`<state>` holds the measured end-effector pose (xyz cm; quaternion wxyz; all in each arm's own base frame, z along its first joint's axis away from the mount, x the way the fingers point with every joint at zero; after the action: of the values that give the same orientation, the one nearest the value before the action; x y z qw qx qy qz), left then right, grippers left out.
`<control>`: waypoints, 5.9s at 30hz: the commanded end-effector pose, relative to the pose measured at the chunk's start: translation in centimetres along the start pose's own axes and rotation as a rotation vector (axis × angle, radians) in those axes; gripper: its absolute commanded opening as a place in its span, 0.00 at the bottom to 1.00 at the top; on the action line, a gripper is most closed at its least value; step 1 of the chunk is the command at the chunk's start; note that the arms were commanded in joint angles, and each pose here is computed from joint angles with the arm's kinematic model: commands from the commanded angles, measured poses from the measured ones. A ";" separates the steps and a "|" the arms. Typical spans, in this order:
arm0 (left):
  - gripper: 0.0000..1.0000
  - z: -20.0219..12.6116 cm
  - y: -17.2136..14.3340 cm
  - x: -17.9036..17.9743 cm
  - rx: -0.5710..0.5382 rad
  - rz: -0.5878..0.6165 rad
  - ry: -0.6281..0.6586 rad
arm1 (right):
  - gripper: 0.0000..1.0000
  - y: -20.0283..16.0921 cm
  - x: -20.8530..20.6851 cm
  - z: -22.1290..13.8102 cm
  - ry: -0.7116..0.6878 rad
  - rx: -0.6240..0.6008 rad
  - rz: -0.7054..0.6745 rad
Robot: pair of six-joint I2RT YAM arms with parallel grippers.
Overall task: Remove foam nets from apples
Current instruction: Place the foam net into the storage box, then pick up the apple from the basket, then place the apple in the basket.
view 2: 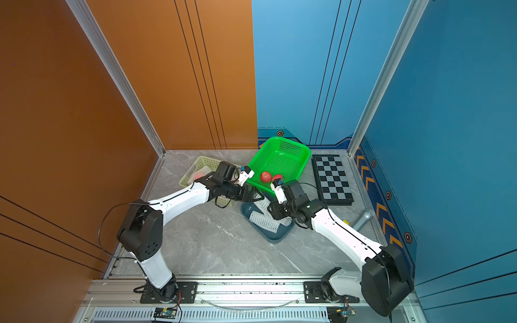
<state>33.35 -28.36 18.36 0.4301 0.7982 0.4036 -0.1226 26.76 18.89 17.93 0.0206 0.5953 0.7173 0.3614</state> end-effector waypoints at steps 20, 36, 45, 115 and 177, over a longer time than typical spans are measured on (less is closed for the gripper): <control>0.98 -8.9 4.0 7.1 -0.257 -0.136 0.293 | 0.69 0.1 1.0 -3.4 -0.017 -0.075 -0.081; 0.74 -10.9 10.2 15.9 -0.429 -0.097 0.316 | 0.80 0.5 0.7 -6.2 -0.044 -0.156 -0.060; 0.61 -9.8 9.4 18.3 -0.308 -0.011 0.435 | 0.80 0.1 -0.6 -7.6 -0.067 -0.193 -0.030; 0.43 -7.6 7.9 23.5 0.067 0.051 0.891 | 0.81 0.4 -1.1 -6.5 -0.036 -0.197 -0.014; 0.78 2.4 11.2 2.7 -0.072 0.280 0.366 | 1.00 0.1 -8.5 -7.5 -0.262 -0.335 0.296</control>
<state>44.22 -34.22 17.98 0.3616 0.8512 0.3696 0.0901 25.61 7.19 19.70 0.1740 0.7298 0.5411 0.3800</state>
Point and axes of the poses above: each gripper's point midway between its finger pads, its own z axis out along the fingers, its own x axis along the line the jaws close on, y = z × x, the point moved 5 cm from there along -z, back along the fingers, and after that the axes turned 13 degrees about z, right-handed, at the moved point
